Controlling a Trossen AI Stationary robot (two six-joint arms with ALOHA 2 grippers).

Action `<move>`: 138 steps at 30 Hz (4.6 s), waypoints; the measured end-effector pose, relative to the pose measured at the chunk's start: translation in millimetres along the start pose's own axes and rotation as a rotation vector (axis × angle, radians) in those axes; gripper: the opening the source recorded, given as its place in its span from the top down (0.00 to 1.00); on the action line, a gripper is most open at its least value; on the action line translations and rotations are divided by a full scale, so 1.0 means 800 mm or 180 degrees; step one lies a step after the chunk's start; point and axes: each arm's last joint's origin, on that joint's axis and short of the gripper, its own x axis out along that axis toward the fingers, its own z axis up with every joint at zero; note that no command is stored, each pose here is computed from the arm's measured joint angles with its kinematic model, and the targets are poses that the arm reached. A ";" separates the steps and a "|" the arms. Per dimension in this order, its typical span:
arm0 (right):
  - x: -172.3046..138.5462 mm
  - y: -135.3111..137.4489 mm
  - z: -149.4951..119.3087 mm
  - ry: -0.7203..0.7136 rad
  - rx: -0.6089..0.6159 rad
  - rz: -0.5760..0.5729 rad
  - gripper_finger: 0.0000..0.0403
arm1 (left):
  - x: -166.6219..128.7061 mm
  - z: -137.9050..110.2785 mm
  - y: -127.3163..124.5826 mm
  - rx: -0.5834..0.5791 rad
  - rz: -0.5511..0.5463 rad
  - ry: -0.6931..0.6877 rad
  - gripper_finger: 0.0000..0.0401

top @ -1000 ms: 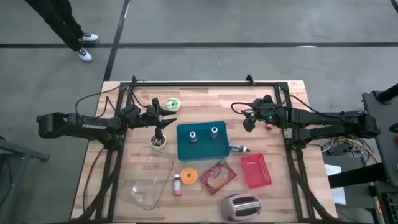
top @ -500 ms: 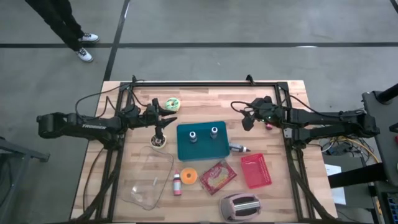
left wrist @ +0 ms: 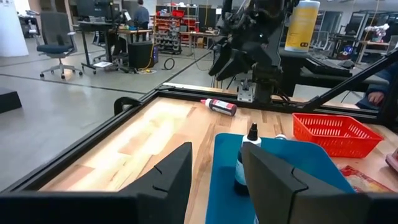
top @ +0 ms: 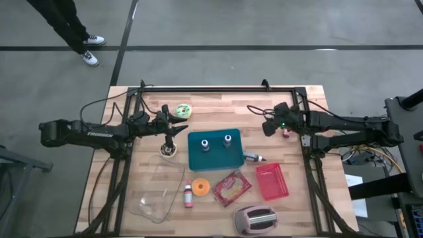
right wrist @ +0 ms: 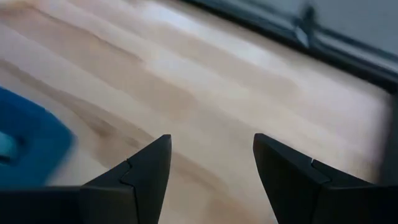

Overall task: Pick & Place Food Item
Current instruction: Put the top pink food coloring bottle into the blue bin

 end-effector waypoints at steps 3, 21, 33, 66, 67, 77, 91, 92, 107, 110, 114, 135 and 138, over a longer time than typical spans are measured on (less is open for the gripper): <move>-0.010 -0.011 -0.002 0.0187 0.0100 -0.0300 0.45 | 0.000 0.000 0.000 0.0022 0.0000 0.0004 0.64; 0.004 -0.013 -0.035 0.1058 -0.0611 0.0219 0.45 | 0.000 0.001 0.000 0.0213 0.0000 -0.0020 0.64; 0.007 -0.014 -0.035 0.0940 0.0059 0.0003 0.45 | 0.000 0.001 0.000 0.0201 0.0000 -0.0022 0.64; 0.078 -0.036 -0.036 0.1995 0.1274 -0.1149 0.45 | 0.000 0.000 -0.003 -0.0019 -0.0247 -0.0005 0.64; 0.079 -0.038 -0.035 0.1978 0.1297 -0.1133 0.45 | 0.000 0.000 -0.003 -0.0019 -0.0248 -0.0005 0.64; 0.095 -0.059 -0.018 0.1834 0.1465 -0.1049 0.45 | 0.000 0.000 -0.003 -0.0015 -0.0250 -0.0004 0.64; 0.123 -0.080 -0.011 0.1821 0.1376 -0.1183 0.45 | 0.000 0.000 -0.003 -0.0004 -0.0260 -0.0004 0.64; 0.126 -0.081 -0.010 0.1801 0.1375 -0.1171 0.45 | 0.000 0.000 -0.003 -0.0005 -0.0260 -0.0004 0.64; 0.150 -0.087 -0.006 0.1838 0.1154 -0.1167 0.45 | 0.000 -0.001 -0.004 -0.0003 -0.0319 0.0022 0.64; 0.151 -0.086 0.004 0.1689 0.1113 -0.1129 0.46 | 0.000 -0.001 -0.004 0.0003 -0.0319 0.0021 0.64; 0.153 -0.084 0.014 0.1645 0.1045 -0.1104 0.50 | 0.000 -0.001 -0.004 0.0001 -0.0322 0.0022 0.64; 0.168 -0.078 0.018 0.1904 0.0653 -0.0877 0.54 | 0.000 -0.001 -0.004 -0.0035 -0.0343 0.0044 0.64; 0.173 -0.078 0.017 0.1932 0.0608 -0.0897 0.54 | 0.000 -0.001 -0.004 -0.0035 -0.0343 0.0046 0.64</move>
